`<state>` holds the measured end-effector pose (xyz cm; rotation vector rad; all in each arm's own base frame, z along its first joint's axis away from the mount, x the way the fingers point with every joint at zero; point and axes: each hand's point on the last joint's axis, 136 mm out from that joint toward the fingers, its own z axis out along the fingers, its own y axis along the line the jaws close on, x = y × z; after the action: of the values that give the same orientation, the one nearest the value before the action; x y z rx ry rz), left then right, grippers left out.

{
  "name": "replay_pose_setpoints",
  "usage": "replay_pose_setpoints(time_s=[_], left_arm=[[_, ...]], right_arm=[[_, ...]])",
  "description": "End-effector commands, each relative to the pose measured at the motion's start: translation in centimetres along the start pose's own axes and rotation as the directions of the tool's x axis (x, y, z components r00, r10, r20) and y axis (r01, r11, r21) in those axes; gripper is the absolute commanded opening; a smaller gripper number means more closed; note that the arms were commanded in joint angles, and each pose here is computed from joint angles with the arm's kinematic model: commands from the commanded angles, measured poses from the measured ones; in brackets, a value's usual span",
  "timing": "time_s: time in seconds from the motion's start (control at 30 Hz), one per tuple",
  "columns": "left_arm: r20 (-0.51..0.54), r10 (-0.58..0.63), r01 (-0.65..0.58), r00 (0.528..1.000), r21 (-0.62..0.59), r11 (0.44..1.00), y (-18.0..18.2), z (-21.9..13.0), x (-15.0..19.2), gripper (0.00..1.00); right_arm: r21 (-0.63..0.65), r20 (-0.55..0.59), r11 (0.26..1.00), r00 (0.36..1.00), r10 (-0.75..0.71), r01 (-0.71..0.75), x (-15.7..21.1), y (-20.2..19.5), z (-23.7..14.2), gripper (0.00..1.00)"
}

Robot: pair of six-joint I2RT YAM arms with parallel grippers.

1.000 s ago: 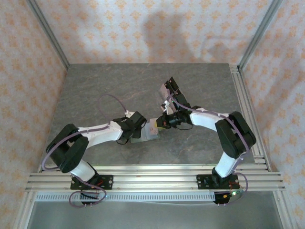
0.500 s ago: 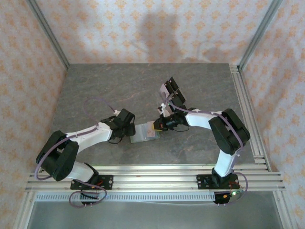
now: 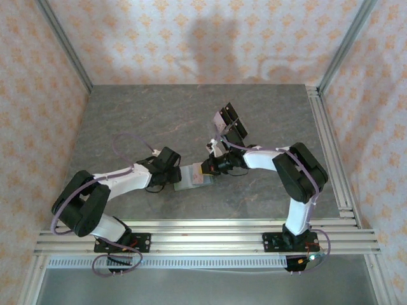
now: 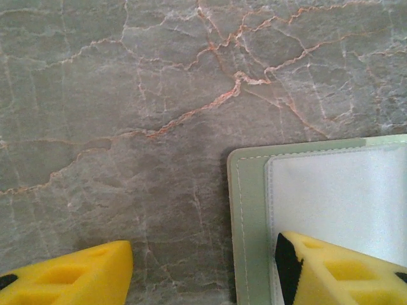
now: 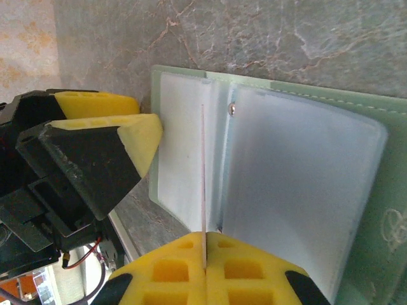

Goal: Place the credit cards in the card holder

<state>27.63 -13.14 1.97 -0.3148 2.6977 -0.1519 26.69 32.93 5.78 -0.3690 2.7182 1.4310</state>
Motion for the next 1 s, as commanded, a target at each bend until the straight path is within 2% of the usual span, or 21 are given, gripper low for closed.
replay_pose_setpoints(time_s=[0.0,0.5,0.7,0.97], left_arm=[[0.019,-0.003,0.003,1.000,-0.007,1.000,-0.3,0.4,-0.8,0.62],[0.012,0.050,-0.050,0.999,-0.033,0.998,-0.9,1.8,-3.4,0.62],[0.002,0.059,-0.059,0.998,-0.039,0.998,-0.8,2.0,-3.5,0.62],[-0.001,0.053,-0.053,0.999,-0.036,0.998,-0.9,2.2,-3.5,0.62]], right_arm=[[-0.041,0.018,0.999,0.999,-0.030,0.031,-1.3,1.1,0.5,0.00],[-0.037,0.016,0.999,1.000,-0.017,0.018,-1.4,0.5,0.9,0.00],[-0.042,0.045,0.999,0.999,0.000,0.002,-2.0,-0.1,-0.1,0.00],[-0.055,0.014,0.998,1.000,0.008,-0.007,-1.3,-0.4,0.2,0.00]])
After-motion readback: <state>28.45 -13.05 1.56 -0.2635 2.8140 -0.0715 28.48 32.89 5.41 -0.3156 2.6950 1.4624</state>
